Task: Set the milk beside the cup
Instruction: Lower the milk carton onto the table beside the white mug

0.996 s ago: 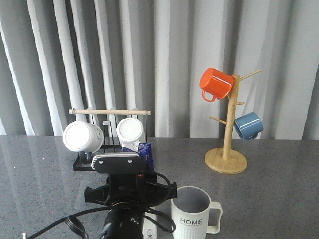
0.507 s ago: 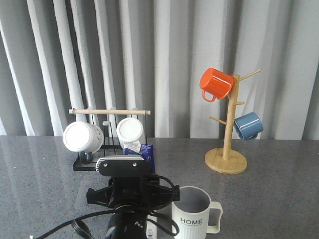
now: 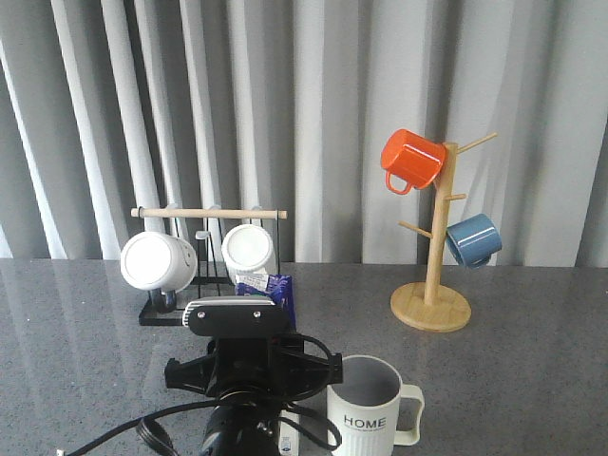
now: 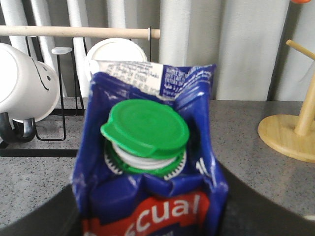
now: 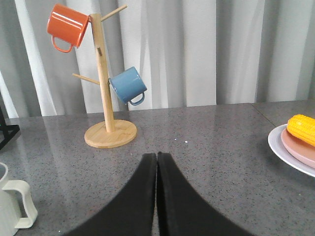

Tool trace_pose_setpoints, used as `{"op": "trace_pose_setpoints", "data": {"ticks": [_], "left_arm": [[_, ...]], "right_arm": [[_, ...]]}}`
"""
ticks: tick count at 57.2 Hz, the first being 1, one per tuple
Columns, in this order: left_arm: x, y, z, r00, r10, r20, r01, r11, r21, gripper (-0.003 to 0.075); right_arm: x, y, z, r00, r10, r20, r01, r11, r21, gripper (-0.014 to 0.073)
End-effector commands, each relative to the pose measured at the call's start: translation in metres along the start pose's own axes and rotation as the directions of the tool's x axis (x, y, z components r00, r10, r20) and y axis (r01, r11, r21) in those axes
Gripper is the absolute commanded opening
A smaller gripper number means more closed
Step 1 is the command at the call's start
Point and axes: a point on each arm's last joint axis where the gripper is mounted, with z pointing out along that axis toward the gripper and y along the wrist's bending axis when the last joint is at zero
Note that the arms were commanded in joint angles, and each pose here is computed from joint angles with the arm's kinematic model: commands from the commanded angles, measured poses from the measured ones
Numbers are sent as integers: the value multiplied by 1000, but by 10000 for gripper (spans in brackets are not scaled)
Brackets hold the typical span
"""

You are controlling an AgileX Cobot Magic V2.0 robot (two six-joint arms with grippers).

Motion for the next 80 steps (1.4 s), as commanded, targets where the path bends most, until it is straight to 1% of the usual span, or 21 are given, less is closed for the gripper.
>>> {"op": "trace_pose_setpoints", "data": {"ticks": [1, 12, 20, 26, 39, 41, 42, 52, 60, 65, 71, 80], "left_arm": [[-7, 0, -3, 999, -38, -19, 38, 999, 8, 255], [-9, 1, -3, 999, -38, -10, 38, 999, -2, 258], [-11, 0, -5, 1000, -24, -18, 24, 1000, 18, 315], [-15, 1, -6, 1000, -25, -11, 25, 1000, 19, 405], [-22, 3, -9, 999, -45, -5, 46, 999, 20, 692], [-22, 3, -9, 999, -45, -6, 45, 999, 21, 729], [-22, 2, -9, 999, -45, -7, 45, 999, 22, 735], [-24, 2, -10, 999, -51, -13, 52, 998, 39, 722], [-37, 4, -15, 999, -53, 11, 53, 997, 57, 717], [-50, 7, -21, 998, -43, 37, 41, 997, 65, 713], [-67, 12, -29, 995, -70, 67, 65, 995, 78, 712], [-102, 20, -47, 983, -96, 155, 74, 987, 143, 696]], "right_arm": [[-15, 0, -2, 995, 0, 96, 0, 1000, 0, -3], [-16, 0, -2, 995, 0, 97, 0, 1000, 0, -3], [-16, 0, -2, 995, 0, 97, 0, 1000, 0, -3], [-16, 0, -2, 995, 0, 97, 0, 1000, 0, -3], [-16, 0, -2, 995, 0, 97, 0, 1000, 0, -3], [-16, 0, -2, 995, 0, 97, 0, 1000, 0, -3], [-16, 0, -2, 995, 0, 97, 0, 1000, 0, -3], [-16, 0, -2, 995, 0, 97, 0, 1000, 0, -3], [-16, 0, -2, 995, 0, 97, 0, 1000, 0, -3], [-16, 0, -2, 995, 0, 97, 0, 1000, 0, -3], [-15, 0, -2, 995, 0, 96, 0, 1000, 0, -3], [-15, 0, -2, 995, 0, 96, 0, 1000, 0, -3]]}}
